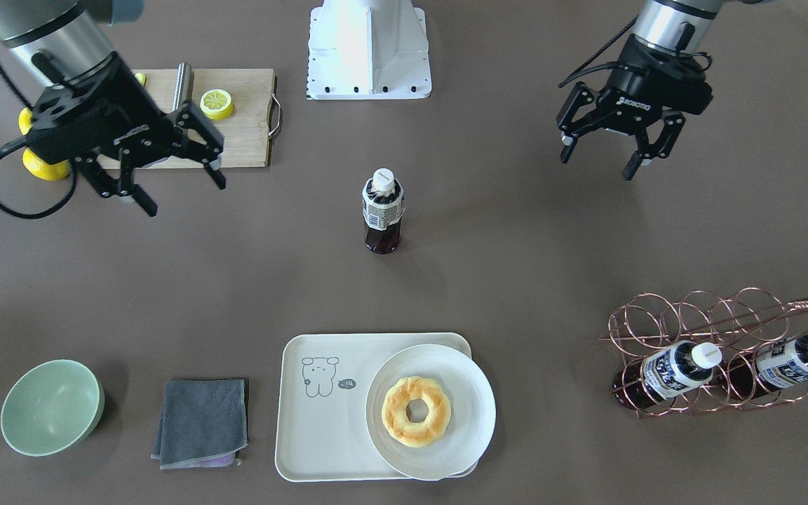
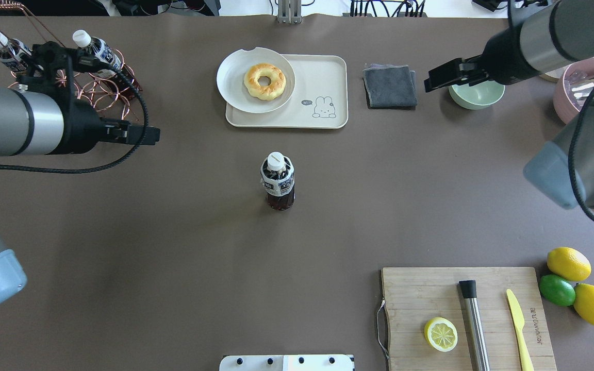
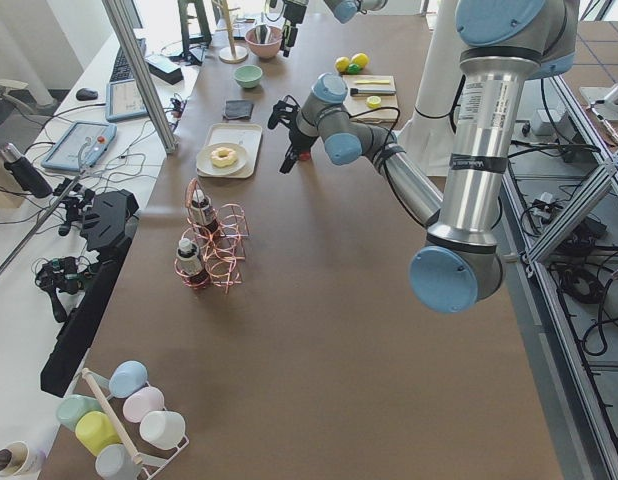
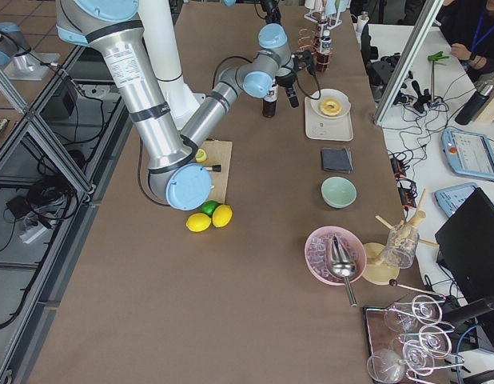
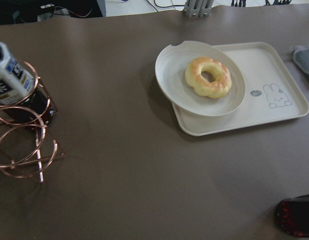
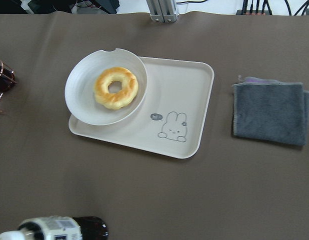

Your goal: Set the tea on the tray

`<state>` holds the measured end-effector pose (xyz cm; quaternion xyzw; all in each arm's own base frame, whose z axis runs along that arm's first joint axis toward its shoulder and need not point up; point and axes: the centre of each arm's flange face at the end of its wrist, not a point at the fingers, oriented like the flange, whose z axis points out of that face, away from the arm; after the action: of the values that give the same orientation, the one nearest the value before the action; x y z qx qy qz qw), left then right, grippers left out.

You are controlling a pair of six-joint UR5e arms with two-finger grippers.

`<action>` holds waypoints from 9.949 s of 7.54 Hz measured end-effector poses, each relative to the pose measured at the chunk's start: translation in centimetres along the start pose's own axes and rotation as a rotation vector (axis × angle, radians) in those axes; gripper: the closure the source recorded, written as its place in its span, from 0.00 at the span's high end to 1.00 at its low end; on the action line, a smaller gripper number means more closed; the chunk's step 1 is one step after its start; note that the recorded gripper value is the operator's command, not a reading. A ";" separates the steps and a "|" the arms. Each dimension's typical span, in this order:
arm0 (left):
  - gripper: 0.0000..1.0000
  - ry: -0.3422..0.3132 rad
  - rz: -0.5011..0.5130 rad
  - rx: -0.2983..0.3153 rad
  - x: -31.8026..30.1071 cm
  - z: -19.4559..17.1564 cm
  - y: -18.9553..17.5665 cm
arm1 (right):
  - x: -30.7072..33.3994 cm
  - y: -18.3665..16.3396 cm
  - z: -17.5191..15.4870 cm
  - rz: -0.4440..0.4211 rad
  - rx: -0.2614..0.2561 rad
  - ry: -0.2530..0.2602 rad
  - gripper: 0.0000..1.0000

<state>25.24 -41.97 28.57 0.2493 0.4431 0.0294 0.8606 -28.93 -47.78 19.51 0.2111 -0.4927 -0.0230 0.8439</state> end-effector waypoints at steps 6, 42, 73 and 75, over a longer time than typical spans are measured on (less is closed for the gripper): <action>1.00 -0.054 0.180 -0.135 -22.2 -1.1 6.2 | -21.0 5.8 7.0 -0.062 0.074 0.216 0.99; 1.00 -0.103 0.143 -0.149 -30.2 -0.8 10.0 | -9.5 -16.1 19.1 0.049 0.180 0.371 0.00; 0.99 -0.220 0.029 -0.408 -51.6 -9.8 14.0 | 60.5 21.1 -15.3 0.215 -0.348 0.255 1.00; 0.99 -0.198 0.016 -0.419 -50.3 -8.2 13.0 | 60.6 21.1 -15.2 0.202 -0.359 0.274 1.00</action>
<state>-9.43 -41.00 68.16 0.0704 0.3388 0.1033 0.9325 11.38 -38.44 70.87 0.0087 -0.3804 0.0034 0.9248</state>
